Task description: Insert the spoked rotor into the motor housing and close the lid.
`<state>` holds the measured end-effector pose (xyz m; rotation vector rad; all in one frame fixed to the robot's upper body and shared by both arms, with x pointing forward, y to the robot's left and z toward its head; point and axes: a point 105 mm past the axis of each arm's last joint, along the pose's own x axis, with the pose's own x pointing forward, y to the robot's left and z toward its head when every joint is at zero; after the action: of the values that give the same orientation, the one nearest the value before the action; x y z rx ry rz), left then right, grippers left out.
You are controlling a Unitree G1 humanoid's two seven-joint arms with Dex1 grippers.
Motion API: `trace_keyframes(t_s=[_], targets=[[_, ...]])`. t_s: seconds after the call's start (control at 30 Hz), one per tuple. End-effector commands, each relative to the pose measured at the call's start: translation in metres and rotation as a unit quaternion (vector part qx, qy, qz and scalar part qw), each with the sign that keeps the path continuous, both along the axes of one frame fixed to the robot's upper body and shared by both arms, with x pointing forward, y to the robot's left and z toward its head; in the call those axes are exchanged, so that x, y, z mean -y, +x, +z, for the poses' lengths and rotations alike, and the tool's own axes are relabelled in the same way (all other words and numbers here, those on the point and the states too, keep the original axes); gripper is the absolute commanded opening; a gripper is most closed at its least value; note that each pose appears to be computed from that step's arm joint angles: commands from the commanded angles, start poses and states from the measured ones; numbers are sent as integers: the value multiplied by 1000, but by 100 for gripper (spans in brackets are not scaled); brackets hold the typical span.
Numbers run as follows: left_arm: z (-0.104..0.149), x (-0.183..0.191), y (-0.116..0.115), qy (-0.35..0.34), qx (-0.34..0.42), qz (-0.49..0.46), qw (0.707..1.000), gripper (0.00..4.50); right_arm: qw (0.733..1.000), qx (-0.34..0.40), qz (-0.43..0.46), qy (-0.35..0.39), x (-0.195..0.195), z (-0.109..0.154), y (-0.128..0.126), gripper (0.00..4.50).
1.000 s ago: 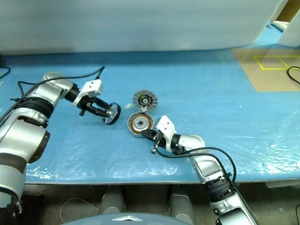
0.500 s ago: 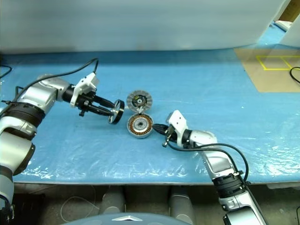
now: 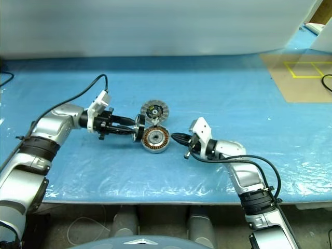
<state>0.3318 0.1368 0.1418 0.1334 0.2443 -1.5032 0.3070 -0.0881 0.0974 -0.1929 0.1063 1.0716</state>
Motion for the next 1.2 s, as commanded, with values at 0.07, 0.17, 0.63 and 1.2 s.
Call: trace_keyframes(t_s=[0.07,0.17,0.63,1.2], targets=[[10,2,2,-16,28,17,999,141,1000,25,10,9,0,13,2,0],[11,4,4,-20,38,24,999,141,1000,25,11,8,0,13,3,0],[9,15,9,-10,40,11,999,141,1000,19,7,1,2,9,0,0],[-1,20,10,8,38,5,999,141,1000,23,3,-1,3,8,1,0]])
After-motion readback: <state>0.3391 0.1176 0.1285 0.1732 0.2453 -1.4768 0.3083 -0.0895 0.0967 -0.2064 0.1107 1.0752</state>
